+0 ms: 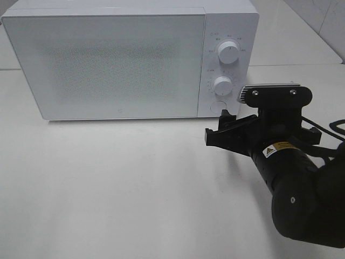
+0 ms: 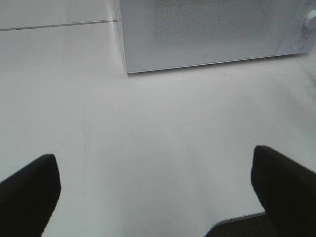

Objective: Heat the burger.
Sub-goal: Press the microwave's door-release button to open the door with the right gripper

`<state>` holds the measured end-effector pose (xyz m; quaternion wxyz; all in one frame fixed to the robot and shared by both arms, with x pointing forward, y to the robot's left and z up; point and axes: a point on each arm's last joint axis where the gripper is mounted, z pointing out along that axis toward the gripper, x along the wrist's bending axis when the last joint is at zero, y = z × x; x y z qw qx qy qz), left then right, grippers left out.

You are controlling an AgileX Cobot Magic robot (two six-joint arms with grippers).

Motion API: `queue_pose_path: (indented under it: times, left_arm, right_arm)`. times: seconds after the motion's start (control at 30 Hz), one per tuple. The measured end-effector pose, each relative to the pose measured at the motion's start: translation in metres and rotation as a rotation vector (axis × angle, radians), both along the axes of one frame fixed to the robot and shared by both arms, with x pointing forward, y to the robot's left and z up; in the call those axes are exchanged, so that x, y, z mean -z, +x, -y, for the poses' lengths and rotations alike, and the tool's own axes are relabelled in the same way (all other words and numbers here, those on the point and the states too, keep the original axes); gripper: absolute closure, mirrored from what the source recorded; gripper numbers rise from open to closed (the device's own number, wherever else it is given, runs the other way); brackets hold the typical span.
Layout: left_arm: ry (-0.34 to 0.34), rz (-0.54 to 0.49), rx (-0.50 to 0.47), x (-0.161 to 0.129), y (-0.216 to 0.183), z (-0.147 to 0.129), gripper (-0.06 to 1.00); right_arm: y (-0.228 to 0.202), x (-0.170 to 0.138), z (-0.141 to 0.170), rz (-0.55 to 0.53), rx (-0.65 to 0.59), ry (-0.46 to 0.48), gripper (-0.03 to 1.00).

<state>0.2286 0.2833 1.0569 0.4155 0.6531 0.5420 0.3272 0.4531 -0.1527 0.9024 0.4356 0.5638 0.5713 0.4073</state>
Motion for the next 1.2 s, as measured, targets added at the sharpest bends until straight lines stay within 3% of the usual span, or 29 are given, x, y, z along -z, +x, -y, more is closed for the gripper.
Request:
queue_pose_path:
  times: [0.57, 0.63, 0.67, 0.73, 0.77, 0.83, 0.87, 0.9, 0.93, 0.97, 1.0, 1.07, 1.1, 1.17, 1.2]
  left_arm:
    - [0.000, 0.000, 0.000, 0.0000, 0.0000, 0.0000, -0.03]
    - [0.000, 0.000, 0.000, 0.0000, 0.0000, 0.0000, -0.03]
    - [0.000, 0.000, 0.000, 0.0000, 0.0000, 0.0000, -0.03]
    - [0.000, 0.000, 0.000, 0.0000, 0.0000, 0.0000, -0.03]
    - [0.000, 0.000, 0.000, 0.0000, 0.0000, 0.0000, -0.03]
    - [0.000, 0.000, 0.000, 0.0000, 0.0000, 0.0000, -0.03]
    - [0.000, 0.000, 0.000, 0.0000, 0.0000, 0.0000, -0.03]
    - [0.000, 0.000, 0.000, 0.0000, 0.0000, 0.0000, -0.03]
    - [0.000, 0.000, 0.000, 0.0000, 0.0000, 0.0000, -0.03]
    - [0.000, 0.000, 0.000, 0.0000, 0.0000, 0.0000, -0.03]
    - [0.000, 0.000, 0.000, 0.0000, 0.0000, 0.0000, -0.03]
    - [0.000, 0.000, 0.000, 0.0000, 0.0000, 0.0000, -0.03]
    - [0.000, 0.000, 0.000, 0.0000, 0.0000, 0.0000, -0.03]
    - [0.000, 0.000, 0.000, 0.0000, 0.0000, 0.0000, -0.03]
    - [0.000, 0.000, 0.000, 0.0000, 0.0000, 0.0000, -0.03]
  right_arm:
    - [0.0000, 0.0000, 0.0000, 0.001, 0.012, 0.040, 0.21]
    - [0.0000, 0.0000, 0.0000, 0.004, 0.043, 0.142, 0.21]
    - [0.0000, 0.0000, 0.0000, 0.004, 0.043, 0.142, 0.21]
    - [0.0000, 0.0000, 0.0000, 0.008, 0.093, 0.309, 0.24]
    - [0.0000, 0.0000, 0.0000, 0.008, 0.093, 0.309, 0.24]
    - [0.0000, 0.0000, 0.0000, 0.014, 0.155, 0.515, 0.28]
    - [0.0000, 0.0000, 0.0000, 0.014, 0.155, 0.515, 0.28]
    - [0.0000, 0.0000, 0.0000, 0.018, 0.201, 0.666, 0.31]
    - [0.0000, 0.0002, 0.0000, 0.018, 0.223, 0.739, 0.33]
    - [0.0000, 0.0002, 0.0000, 0.018, 0.223, 0.739, 0.33]
    - [-0.0001, 0.0004, -0.0001, 0.018, 0.260, 0.859, 0.36]
    - [-0.0001, 0.0004, -0.0001, 0.019, 0.275, 0.907, 0.39]
    - [-0.0001, 0.0004, -0.0001, 0.022, 0.307, 1.013, 0.43]
    - [-0.0001, 0.0004, -0.0001, 0.024, 0.322, 1.062, 0.45]
    - [-0.0001, 0.0004, 0.0000, 0.026, 0.349, 1.146, 0.50]
